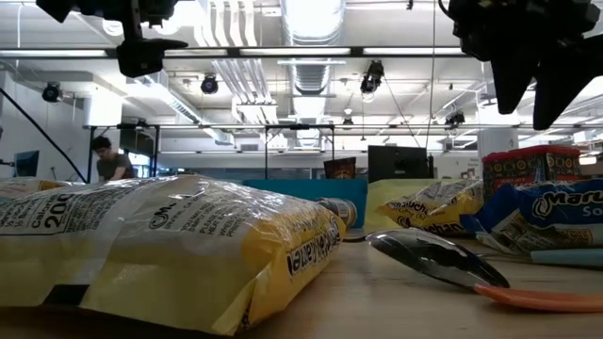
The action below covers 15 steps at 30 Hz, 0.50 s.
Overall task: Pick & Place Food Item
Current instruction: Put the light green spoon into the yellow bin
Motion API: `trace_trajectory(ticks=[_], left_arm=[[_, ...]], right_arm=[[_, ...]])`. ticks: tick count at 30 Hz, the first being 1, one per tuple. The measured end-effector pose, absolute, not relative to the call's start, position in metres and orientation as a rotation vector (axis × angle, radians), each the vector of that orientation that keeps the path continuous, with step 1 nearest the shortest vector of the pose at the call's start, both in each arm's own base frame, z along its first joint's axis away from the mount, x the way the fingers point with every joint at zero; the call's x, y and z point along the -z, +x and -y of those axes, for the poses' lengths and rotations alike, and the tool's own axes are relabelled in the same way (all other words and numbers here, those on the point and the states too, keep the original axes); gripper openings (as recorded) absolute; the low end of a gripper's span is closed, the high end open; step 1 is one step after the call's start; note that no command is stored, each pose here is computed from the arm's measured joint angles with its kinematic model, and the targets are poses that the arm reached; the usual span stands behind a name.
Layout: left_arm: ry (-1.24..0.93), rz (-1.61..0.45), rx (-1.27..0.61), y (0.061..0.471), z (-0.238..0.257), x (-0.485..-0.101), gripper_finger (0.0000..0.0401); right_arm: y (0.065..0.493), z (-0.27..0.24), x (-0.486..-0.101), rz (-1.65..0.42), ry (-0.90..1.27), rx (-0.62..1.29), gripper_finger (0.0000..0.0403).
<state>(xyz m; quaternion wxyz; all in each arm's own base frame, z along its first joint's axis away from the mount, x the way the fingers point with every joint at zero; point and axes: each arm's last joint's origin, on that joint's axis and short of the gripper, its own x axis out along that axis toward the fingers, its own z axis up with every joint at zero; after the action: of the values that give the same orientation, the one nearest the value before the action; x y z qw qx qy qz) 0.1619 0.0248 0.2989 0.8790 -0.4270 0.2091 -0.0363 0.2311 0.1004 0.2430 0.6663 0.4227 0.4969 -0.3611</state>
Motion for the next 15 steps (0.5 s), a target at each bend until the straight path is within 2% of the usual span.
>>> trace_trajectory(ticks=[12, 15], left_arm=[[-0.878, -0.439, 0.078, 0.162, -0.025, -0.299, 0.0385], [-0.876, -0.439, 0.078, 0.162, -0.025, -0.299, 0.0385]], right_arm=[[0.203, -0.087, -0.252, -1.193, 0.888, 1.001, 0.0248], [0.195, -0.084, -0.255, -1.238, 0.856, 0.958, 0.0248]])
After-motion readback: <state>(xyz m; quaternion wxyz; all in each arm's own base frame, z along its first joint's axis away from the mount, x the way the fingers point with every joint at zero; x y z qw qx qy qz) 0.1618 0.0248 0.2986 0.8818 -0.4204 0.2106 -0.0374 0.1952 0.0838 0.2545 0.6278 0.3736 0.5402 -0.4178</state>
